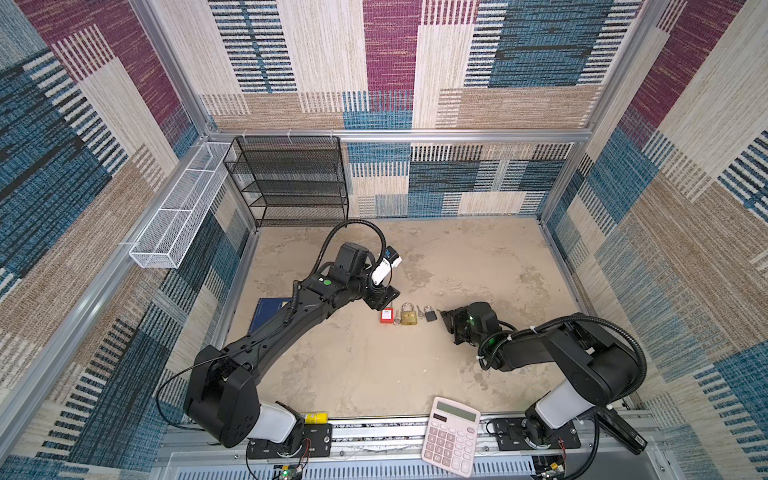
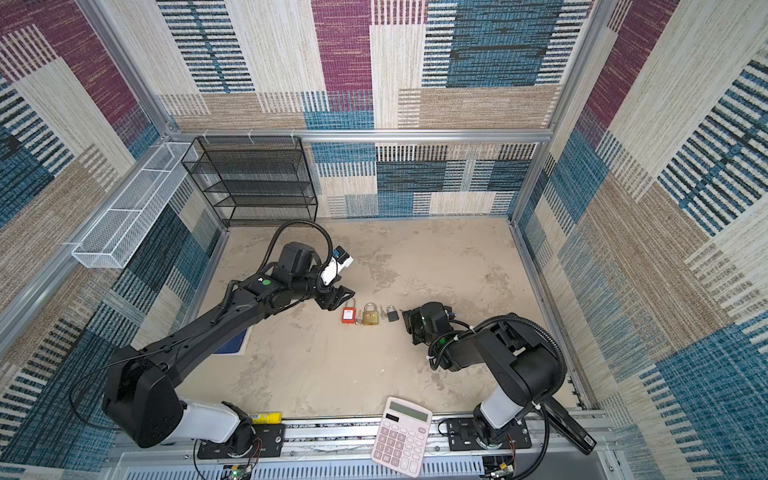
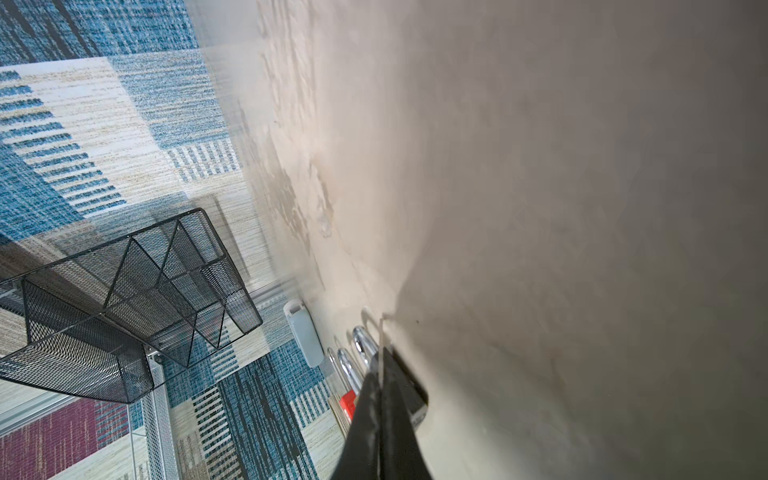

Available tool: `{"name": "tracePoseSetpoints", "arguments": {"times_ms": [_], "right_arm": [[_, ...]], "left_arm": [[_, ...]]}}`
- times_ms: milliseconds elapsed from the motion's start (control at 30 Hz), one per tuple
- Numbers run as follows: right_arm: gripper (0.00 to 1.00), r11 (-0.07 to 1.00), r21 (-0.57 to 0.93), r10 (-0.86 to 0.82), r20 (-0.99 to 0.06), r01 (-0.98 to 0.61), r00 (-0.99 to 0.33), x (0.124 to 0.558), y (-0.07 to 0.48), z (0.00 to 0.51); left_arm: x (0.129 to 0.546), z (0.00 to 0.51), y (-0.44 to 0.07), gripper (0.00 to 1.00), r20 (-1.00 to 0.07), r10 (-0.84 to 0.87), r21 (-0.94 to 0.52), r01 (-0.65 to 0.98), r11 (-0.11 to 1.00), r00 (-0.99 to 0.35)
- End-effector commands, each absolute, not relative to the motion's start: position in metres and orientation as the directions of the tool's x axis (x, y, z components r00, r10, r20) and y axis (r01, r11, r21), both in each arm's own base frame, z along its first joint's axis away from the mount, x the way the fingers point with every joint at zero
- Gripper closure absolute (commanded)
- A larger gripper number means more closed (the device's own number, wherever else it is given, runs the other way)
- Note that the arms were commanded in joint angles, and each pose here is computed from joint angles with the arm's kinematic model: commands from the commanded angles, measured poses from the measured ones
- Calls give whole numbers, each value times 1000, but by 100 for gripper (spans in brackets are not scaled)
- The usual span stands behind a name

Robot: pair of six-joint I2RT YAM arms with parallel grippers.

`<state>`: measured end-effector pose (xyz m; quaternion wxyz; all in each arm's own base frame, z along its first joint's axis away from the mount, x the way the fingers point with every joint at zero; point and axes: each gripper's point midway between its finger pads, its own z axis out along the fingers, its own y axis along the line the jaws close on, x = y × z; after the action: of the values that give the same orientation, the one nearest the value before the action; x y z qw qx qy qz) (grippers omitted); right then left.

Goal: Lock with the key

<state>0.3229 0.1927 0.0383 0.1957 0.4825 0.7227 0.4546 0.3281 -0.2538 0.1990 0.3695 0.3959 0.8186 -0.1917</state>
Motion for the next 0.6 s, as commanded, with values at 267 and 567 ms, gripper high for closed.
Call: {"name": "tracePoseSetpoints", "arguments": {"times_ms": [267, 567], "right_arm": [[66, 115, 862, 882, 141, 494, -451, 327, 191, 52], [44, 115, 829, 905, 140, 547, -402, 321, 180, 56]], "left_arm": [[333, 201, -257, 29, -763, 472, -57, 773, 631, -442], [333, 203, -257, 29, -763, 471, -60, 774, 630, -442]]}}
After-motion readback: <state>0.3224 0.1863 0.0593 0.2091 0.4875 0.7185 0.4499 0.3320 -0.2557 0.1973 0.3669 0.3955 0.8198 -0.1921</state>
